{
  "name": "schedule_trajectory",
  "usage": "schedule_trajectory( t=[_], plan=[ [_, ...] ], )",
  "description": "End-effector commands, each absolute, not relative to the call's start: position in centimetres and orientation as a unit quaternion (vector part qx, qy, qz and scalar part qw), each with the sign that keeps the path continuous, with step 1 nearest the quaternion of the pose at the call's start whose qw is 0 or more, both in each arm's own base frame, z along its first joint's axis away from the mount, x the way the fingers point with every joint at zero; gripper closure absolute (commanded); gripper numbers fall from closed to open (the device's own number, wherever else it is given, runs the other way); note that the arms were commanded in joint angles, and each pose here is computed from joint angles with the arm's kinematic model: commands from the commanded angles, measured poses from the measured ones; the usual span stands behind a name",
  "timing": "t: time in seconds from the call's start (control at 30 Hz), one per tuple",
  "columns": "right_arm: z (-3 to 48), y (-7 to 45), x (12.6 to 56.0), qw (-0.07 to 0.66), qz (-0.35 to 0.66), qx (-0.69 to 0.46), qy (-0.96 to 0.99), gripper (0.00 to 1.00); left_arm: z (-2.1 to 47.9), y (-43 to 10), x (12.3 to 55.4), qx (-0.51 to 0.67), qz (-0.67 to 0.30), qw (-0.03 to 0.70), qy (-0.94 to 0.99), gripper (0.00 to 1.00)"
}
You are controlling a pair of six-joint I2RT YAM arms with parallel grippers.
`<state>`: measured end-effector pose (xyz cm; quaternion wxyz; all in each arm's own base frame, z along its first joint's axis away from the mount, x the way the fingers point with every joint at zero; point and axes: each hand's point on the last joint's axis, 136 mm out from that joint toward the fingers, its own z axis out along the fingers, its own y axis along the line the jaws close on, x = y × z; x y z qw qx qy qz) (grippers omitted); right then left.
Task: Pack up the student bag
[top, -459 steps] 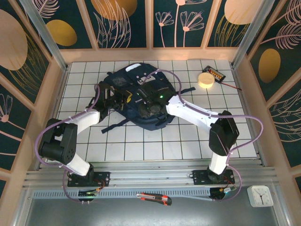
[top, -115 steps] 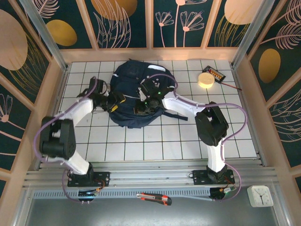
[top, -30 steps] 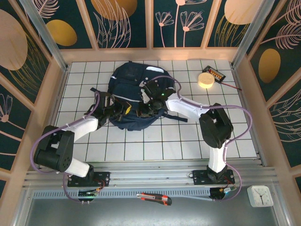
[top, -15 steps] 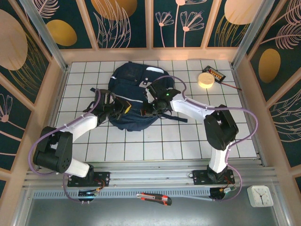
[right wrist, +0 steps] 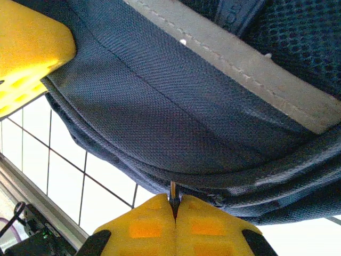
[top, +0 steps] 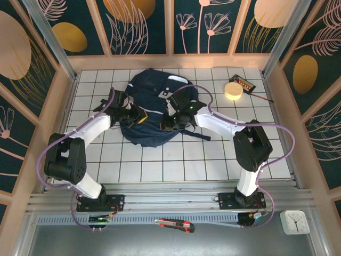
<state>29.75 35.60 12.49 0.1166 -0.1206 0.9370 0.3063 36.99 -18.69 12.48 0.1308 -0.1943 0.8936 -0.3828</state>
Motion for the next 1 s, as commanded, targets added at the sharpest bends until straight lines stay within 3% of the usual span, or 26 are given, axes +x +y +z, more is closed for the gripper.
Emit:
schedule_trajectory(
  t=[0.0,0.1,0.13,0.17,0.2,0.53,0.77,0.97],
  plan=[
    [12.4,36.5,29.3,0.109,0.298,-0.121,0.941,1.00,13.1,-18.5,36.9,-0.183,-0.403,0.149,0.884,0.69],
    [12.4,37.0,29.2,0.108,0.297,-0.127,0.940,1.00,12.7,-18.4,35.9,-0.212,-0.424,0.150,0.868,0.43],
    [12.3,37.1,29.2,0.107,0.297,-0.127,0.940,1.00,12.8,-18.2,35.5,-0.221,-0.429,0.155,0.862,0.27],
    [12.3,37.2,29.1,0.107,0.298,-0.127,0.940,1.00,12.9,-18.0,35.2,-0.232,-0.434,0.159,0.856,0.04],
    [12.2,37.1,29.0,0.106,0.298,-0.126,0.940,1.00,12.9,-17.9,34.8,-0.240,-0.439,0.163,0.851,0.02],
    [11.7,37.5,29.1,0.101,0.301,-0.125,0.940,1.00,14.2,-17.6,32.7,-0.335,-0.527,0.150,0.766,0.01],
    [11.7,37.9,29.1,0.098,0.305,-0.129,0.939,1.00,15.7,-17.2,33.0,-0.374,-0.546,0.153,0.734,0.17],
    [11.8,38.2,29.0,0.098,0.306,-0.131,0.938,1.00,16.4,-17.5,33.7,-0.376,-0.540,0.148,0.738,0.23]
  ],
)
